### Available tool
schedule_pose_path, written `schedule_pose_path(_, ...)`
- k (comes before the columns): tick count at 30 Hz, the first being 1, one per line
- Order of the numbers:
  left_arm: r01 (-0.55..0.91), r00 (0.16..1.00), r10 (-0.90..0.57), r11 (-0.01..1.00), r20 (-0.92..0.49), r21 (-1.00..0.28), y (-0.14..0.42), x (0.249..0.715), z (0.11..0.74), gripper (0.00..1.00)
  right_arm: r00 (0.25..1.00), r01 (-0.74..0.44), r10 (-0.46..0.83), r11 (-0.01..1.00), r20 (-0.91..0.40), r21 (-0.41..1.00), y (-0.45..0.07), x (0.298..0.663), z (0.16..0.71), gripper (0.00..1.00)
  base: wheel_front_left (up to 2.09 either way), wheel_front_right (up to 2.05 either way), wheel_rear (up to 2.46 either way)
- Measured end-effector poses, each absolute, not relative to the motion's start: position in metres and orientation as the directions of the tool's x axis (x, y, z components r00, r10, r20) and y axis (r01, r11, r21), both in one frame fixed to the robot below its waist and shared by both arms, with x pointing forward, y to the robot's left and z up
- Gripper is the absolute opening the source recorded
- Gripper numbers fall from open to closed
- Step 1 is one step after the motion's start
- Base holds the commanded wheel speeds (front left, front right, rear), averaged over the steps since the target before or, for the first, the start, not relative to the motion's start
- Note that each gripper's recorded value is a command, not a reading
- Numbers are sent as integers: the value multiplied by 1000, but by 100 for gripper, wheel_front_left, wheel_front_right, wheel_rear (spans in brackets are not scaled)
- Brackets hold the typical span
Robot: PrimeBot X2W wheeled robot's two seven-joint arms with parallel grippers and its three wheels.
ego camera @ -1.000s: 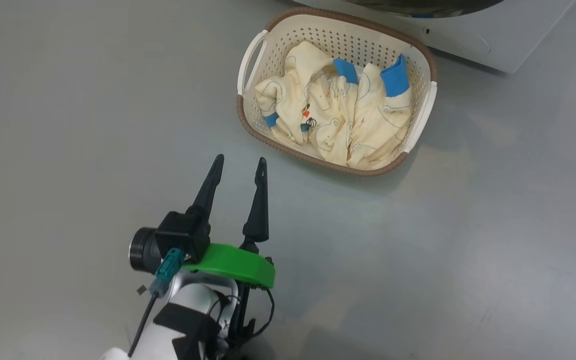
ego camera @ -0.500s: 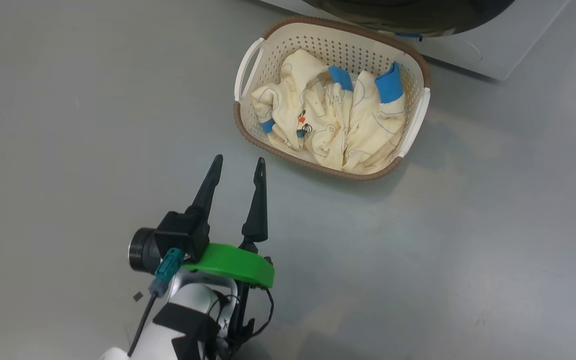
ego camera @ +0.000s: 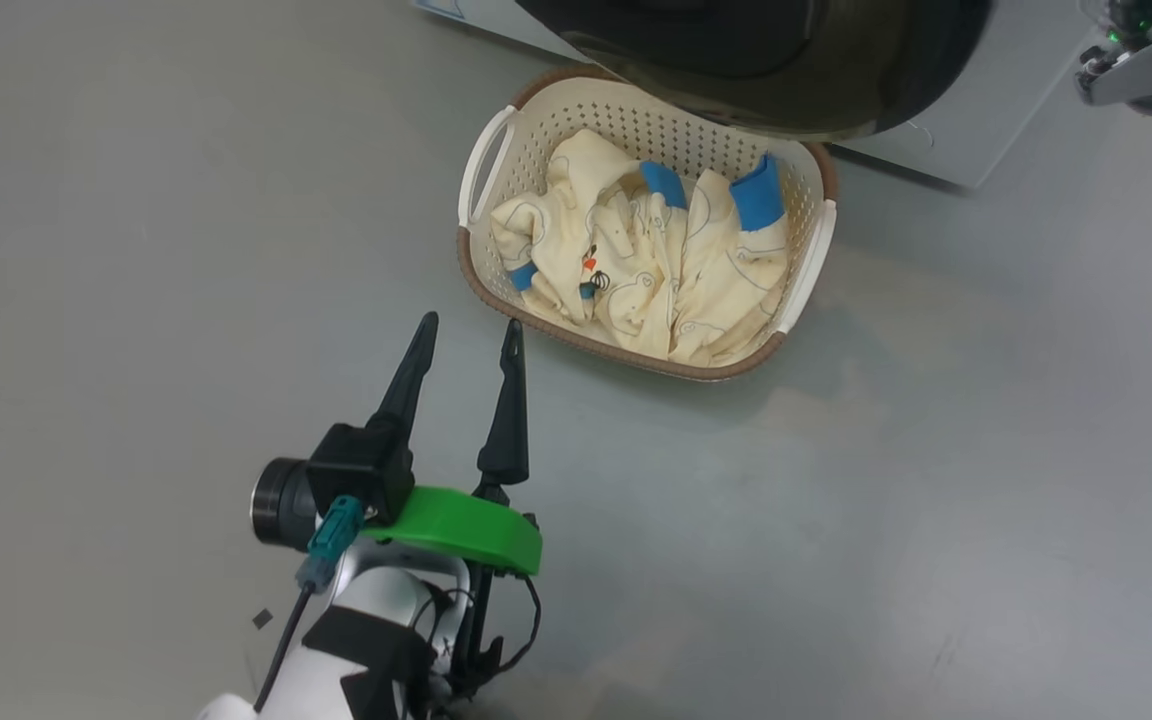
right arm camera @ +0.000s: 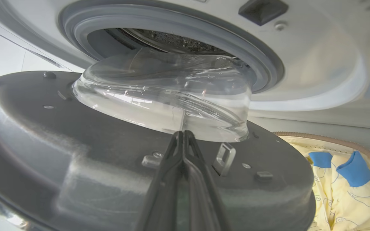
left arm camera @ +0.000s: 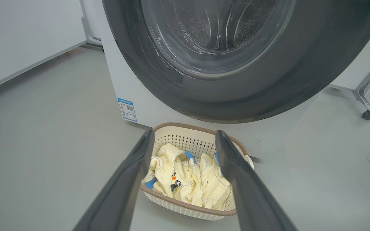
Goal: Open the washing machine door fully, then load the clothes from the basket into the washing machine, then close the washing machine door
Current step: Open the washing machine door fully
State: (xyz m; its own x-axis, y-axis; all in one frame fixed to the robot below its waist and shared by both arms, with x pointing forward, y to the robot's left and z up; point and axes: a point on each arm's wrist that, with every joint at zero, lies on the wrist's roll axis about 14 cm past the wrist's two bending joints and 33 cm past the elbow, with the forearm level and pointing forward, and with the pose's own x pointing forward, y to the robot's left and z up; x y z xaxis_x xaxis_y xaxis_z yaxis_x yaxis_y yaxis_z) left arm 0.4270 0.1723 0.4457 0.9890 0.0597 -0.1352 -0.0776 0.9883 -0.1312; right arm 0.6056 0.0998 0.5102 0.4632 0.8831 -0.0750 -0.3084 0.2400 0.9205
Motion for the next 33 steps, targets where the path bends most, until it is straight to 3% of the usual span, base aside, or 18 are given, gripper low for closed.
schedule_pose_path(33, -55, 993, 40, 990, -109, -133, 167, 409, 458, 100, 244, -287, 960, 204, -135, 936, 135, 515, 501, 0, 0, 0, 0)
